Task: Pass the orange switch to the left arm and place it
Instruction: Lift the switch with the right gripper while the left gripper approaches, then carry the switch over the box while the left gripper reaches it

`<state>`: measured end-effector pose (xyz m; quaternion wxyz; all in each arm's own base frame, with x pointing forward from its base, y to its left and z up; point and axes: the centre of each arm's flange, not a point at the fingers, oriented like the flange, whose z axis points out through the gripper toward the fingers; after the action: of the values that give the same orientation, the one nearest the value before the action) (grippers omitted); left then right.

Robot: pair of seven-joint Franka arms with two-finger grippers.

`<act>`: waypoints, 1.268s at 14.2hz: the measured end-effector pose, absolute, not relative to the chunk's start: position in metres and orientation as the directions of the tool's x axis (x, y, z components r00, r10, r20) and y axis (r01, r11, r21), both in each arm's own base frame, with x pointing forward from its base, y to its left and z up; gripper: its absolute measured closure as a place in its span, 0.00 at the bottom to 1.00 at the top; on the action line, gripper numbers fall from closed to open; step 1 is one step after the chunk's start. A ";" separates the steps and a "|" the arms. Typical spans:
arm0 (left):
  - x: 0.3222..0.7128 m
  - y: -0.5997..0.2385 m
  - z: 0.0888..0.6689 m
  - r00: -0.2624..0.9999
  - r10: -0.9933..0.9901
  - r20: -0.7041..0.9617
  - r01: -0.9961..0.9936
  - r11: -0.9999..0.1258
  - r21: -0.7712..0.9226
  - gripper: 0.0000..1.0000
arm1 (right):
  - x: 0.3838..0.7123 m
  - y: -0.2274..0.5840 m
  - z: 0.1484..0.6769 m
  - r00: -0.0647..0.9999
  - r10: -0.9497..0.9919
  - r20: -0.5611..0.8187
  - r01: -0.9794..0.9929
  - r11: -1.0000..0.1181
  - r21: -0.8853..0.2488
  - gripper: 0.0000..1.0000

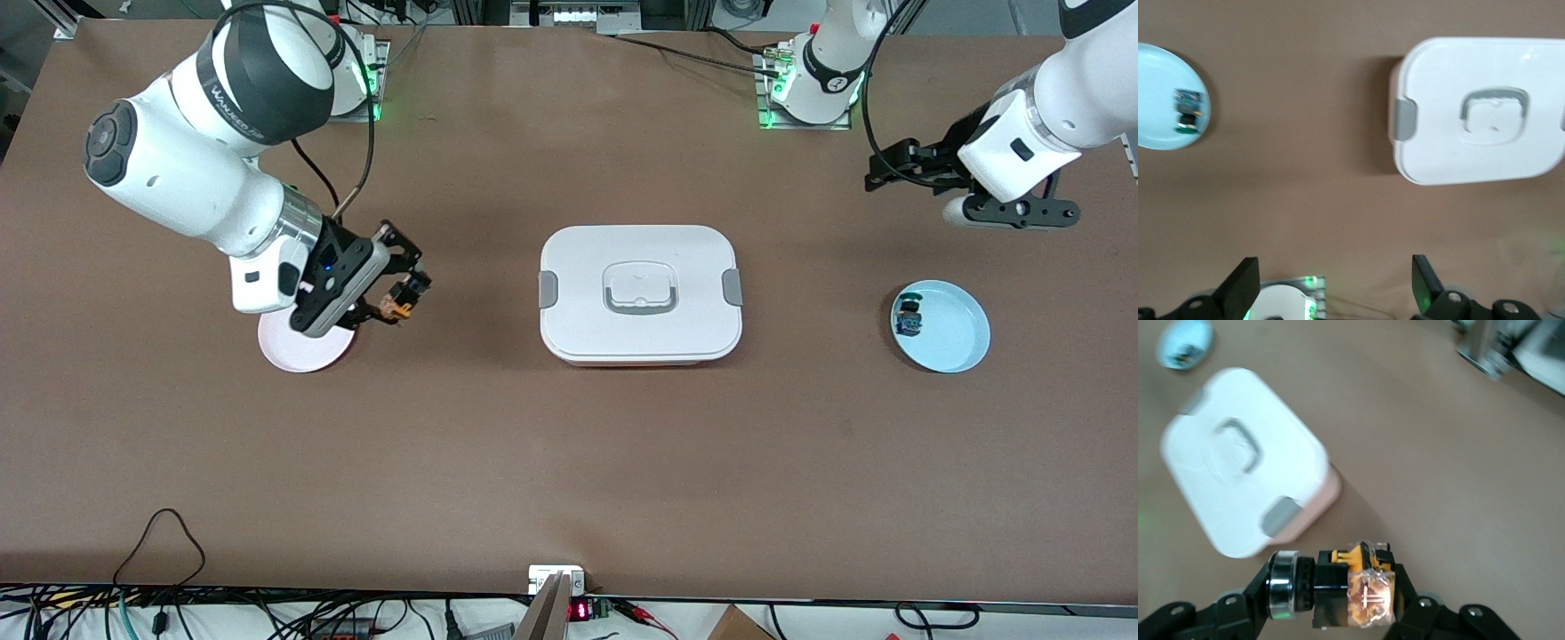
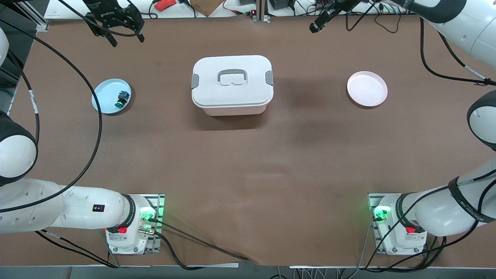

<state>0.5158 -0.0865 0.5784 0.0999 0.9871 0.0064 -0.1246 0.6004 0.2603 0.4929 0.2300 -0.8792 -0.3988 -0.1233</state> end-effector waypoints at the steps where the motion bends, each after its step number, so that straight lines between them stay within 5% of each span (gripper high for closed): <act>1: 0.515 -0.091 0.577 0.965 -0.021 -0.263 0.042 -0.972 0.232 0.00 | 0.598 0.267 0.495 0.602 0.657 0.454 0.798 -0.509 -0.322 0.27; 5: 0.520 -0.121 0.571 0.945 -0.072 -0.319 0.090 -0.881 0.465 0.00 | 0.585 0.310 0.501 0.457 0.581 0.674 0.889 -0.275 -0.365 0.27; 10: 0.536 -0.163 0.561 0.908 -0.159 -0.388 0.198 -0.654 0.731 0.00 | 0.571 0.361 0.499 0.299 0.387 0.872 0.954 -0.104 -0.281 0.27; 14: 0.554 -0.194 0.557 0.894 -0.202 -0.399 0.289 -0.419 0.861 0.00 | 0.565 0.390 0.490 0.226 0.177 0.958 0.974 -0.070 -0.216 0.27; 18: 0.563 -0.251 0.554 0.924 -0.127 -0.361 0.313 -0.295 0.903 0.00 | 0.561 0.406 0.481 0.286 0.041 0.957 0.956 -0.080 -0.282 0.27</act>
<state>0.5629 -0.2505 0.5539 0.5908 0.7828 0.0594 -0.1860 0.5606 0.4060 0.4813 0.5348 -0.5973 -0.4175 -0.4278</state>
